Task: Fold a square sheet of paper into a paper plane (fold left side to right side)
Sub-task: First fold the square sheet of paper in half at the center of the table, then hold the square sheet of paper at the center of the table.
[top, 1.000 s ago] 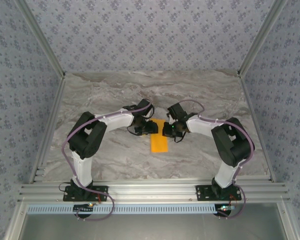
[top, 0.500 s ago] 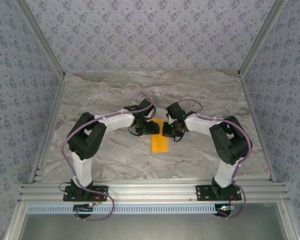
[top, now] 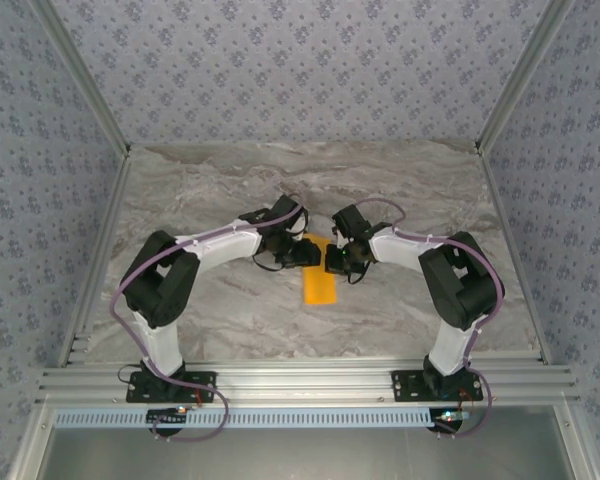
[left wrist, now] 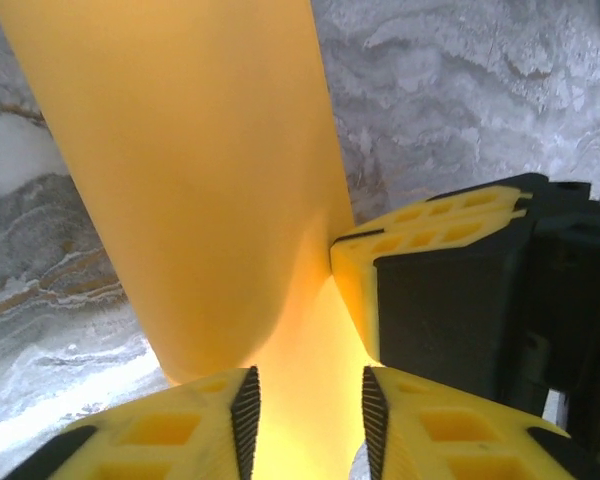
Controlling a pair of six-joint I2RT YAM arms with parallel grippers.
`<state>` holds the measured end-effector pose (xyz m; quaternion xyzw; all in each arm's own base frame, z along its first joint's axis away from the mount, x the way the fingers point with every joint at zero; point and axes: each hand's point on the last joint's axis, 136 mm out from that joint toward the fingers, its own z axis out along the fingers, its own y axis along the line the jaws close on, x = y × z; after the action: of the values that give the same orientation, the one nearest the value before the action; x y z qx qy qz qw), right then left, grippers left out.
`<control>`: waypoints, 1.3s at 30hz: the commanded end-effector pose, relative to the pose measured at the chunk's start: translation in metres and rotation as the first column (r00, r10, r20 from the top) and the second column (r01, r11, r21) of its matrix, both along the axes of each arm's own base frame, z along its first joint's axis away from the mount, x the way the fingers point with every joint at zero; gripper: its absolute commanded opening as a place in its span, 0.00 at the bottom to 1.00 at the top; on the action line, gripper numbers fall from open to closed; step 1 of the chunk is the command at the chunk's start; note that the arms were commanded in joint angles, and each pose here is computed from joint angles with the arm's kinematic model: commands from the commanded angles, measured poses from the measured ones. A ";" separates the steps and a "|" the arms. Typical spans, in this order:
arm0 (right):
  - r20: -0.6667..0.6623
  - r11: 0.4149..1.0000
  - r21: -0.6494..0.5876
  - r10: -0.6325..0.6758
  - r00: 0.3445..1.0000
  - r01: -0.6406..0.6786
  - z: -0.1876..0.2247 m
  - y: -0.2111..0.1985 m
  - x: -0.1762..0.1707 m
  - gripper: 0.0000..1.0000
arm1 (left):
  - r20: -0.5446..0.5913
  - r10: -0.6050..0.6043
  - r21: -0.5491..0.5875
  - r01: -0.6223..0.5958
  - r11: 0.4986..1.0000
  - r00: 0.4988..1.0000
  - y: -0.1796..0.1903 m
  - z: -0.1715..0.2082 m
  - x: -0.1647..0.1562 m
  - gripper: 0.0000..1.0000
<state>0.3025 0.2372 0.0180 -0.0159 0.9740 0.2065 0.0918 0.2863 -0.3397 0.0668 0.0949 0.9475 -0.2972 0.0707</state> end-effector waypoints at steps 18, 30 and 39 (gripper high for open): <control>-0.113 0.986 -0.163 0.006 0.994 -0.024 -0.032 -0.028 -0.024 0.07 | -0.091 0.022 0.148 -0.008 0.989 0.996 0.034 -0.059 -0.010 0.25; -0.119 0.988 -0.152 0.008 0.993 -0.026 -0.033 -0.027 -0.026 0.07 | 0.003 0.007 -0.054 -0.007 0.999 1.000 0.029 -0.004 0.005 0.23; -0.116 0.989 -0.148 0.010 0.993 -0.027 -0.031 -0.026 -0.025 0.07 | -0.023 0.010 -0.163 -0.014 0.986 1.000 0.000 -0.014 0.004 0.21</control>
<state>0.3028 0.2366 0.0177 -0.0239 0.9758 0.1993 0.0870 0.2912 -0.3268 0.0565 0.0804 0.9296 -0.3517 0.0756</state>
